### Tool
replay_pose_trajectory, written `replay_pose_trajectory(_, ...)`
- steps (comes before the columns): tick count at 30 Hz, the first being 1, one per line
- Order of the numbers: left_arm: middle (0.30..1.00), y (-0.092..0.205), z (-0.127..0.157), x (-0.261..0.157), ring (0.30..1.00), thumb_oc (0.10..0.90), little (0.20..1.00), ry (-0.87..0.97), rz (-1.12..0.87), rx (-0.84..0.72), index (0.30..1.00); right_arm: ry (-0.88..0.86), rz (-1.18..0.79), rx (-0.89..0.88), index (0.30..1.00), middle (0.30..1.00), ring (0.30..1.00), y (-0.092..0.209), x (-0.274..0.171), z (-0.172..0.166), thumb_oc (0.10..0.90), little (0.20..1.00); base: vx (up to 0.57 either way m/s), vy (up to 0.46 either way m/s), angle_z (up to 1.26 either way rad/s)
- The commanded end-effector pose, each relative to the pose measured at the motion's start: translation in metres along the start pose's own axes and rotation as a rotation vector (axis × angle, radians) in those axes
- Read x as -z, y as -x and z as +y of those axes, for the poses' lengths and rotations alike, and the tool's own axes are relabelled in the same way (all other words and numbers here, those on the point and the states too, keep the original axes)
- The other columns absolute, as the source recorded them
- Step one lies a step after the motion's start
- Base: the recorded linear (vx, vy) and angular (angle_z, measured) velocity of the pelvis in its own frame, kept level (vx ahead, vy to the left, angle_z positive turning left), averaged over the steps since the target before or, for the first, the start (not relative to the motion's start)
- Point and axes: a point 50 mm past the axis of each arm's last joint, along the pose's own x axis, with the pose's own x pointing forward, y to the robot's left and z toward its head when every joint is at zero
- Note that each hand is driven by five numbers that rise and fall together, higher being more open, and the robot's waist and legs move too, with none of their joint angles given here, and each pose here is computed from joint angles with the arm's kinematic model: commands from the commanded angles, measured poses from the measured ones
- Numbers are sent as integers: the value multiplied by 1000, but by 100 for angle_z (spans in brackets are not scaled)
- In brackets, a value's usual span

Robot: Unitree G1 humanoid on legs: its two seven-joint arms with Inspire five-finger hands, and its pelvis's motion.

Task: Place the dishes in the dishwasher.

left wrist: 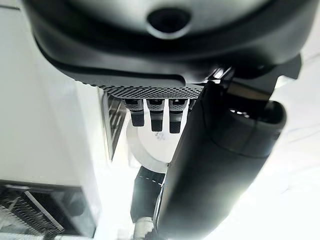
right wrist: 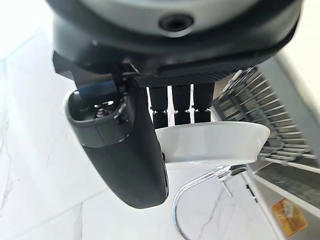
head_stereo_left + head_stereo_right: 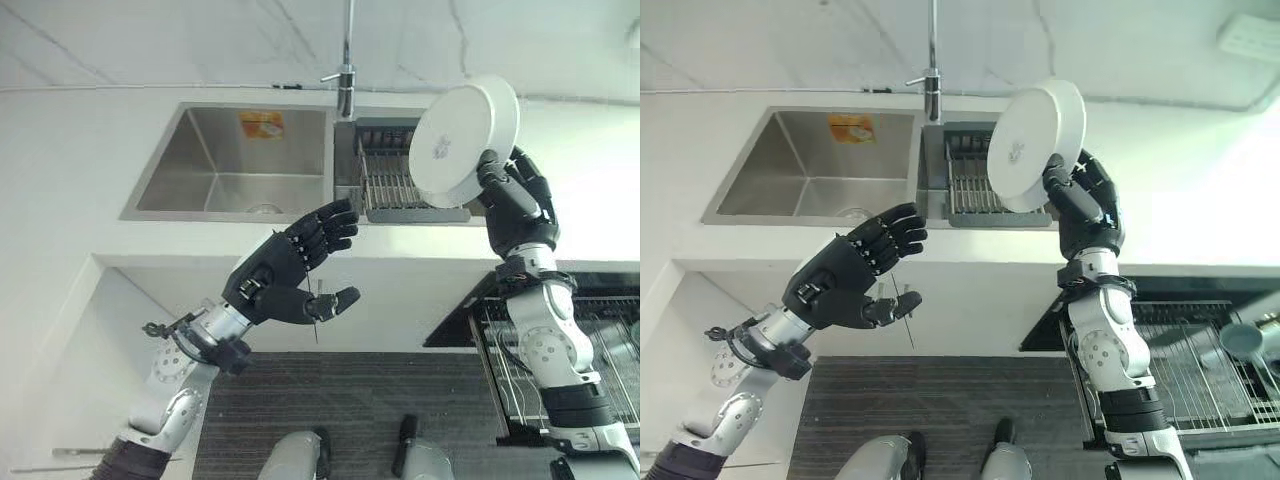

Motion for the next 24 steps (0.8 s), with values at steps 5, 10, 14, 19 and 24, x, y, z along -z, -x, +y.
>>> replay_pose_trajectory(5, 900, -24, -25, -48, 900, 800, 900, -160, -237, 213, 900, -44, -469, -325, 300, 300, 300, 0, -76, 55, 400, 300, -127, -221, -66)
replay_pose_trajectory(10, 900, -37, -44, -40, 900, 800, 900, -151, -163, 379, 900, 141, -590, -352, 300, 300, 300, 30, -88, 69, 400, 300, -97, -540, -78)
replay_pose_trajectory(14, 900, -36, -48, -36, 900, 800, 900, -143, -134, 387, 900, 160, -600, -414, 300, 300, 300, 38, -97, 71, 400, 300, -117, -599, 36)
replay_pose_trajectory(19, 900, -25, -48, -13, 900, 800, 900, -64, -50, 289, 900, 231, -540, -508, 300, 300, 300, 50, -87, 74, 400, 300, -136, -620, -23)
replay_pose_trajectory(24, 900, 9, -37, 25, 900, 800, 900, 26, 87, 138, 900, 276, -535, -501, 300, 300, 300, 57, -86, 60, 400, 300, -20, -214, 3)
